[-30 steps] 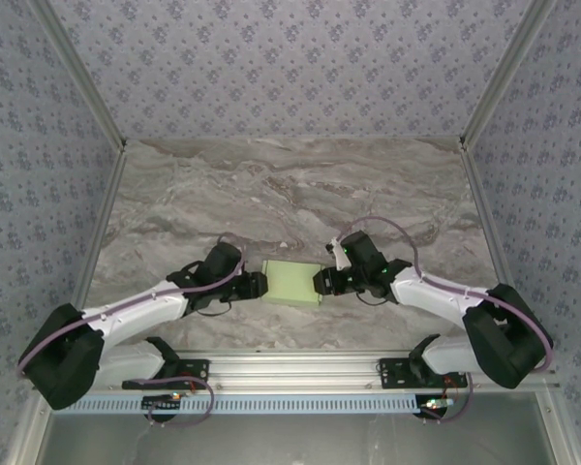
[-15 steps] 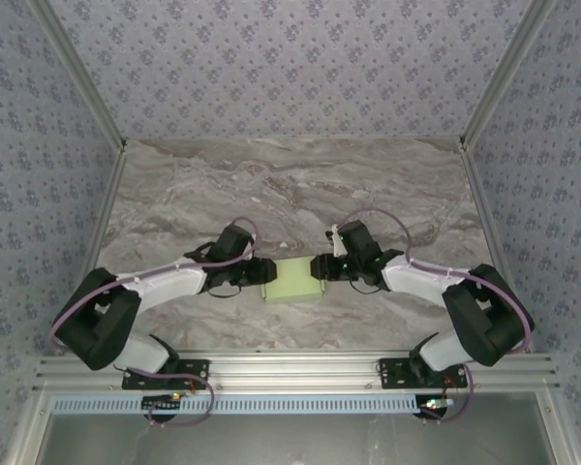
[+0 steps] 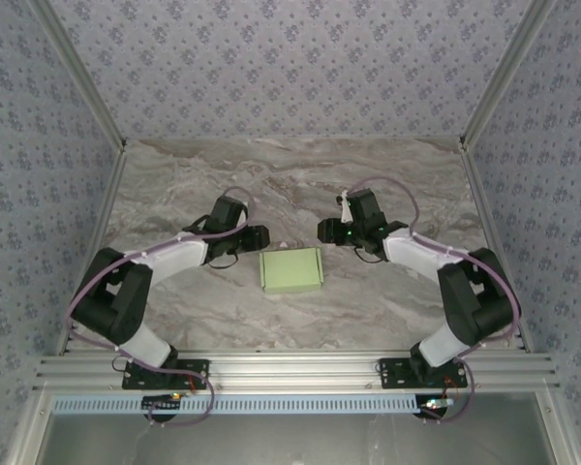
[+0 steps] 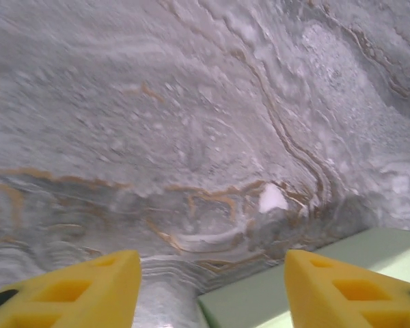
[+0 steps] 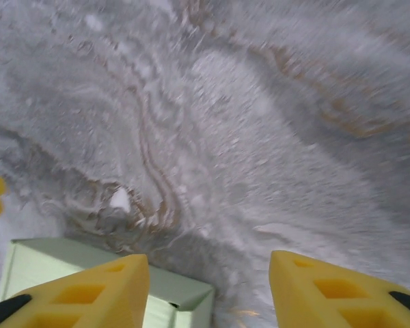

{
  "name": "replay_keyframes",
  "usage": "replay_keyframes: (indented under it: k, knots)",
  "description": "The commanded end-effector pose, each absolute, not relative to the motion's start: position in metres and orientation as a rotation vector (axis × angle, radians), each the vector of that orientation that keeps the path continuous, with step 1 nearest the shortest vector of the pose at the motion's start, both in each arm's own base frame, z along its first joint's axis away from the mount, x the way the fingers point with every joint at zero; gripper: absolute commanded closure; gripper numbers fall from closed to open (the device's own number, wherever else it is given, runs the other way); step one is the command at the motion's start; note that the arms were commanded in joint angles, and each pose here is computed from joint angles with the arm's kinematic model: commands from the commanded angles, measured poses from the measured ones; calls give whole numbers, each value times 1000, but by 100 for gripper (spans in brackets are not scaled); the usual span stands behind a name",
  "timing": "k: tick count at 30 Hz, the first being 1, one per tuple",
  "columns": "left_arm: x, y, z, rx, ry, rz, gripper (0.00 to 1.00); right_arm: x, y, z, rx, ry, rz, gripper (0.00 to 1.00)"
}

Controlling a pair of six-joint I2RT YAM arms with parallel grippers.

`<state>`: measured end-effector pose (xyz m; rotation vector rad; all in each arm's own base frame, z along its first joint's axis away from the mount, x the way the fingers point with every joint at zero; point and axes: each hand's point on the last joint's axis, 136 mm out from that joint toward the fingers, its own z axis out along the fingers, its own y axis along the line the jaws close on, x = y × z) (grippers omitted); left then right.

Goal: Fold the paper box

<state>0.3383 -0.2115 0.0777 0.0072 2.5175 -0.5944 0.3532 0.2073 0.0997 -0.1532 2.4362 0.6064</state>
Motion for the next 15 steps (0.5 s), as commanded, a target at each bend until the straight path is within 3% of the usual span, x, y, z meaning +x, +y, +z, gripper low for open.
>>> replay_keyframes:
  k: [1,3,7,11,15]
  knots:
    - [343,-174,116,10,2337,-398,30,354,160,136,-211,2344,231,39]
    - [342,-148,140,0,2205,-279,19,349,125,150,-187,2294,3,33]
    - [339,-102,174,-49,2030,-82,9,342,66,167,-102,2186,-307,19]
    - [340,-57,186,-150,1948,25,2,339,15,161,68,2125,-397,10]
    - [342,-7,176,-282,1932,194,1,336,-23,143,210,2055,-421,2]
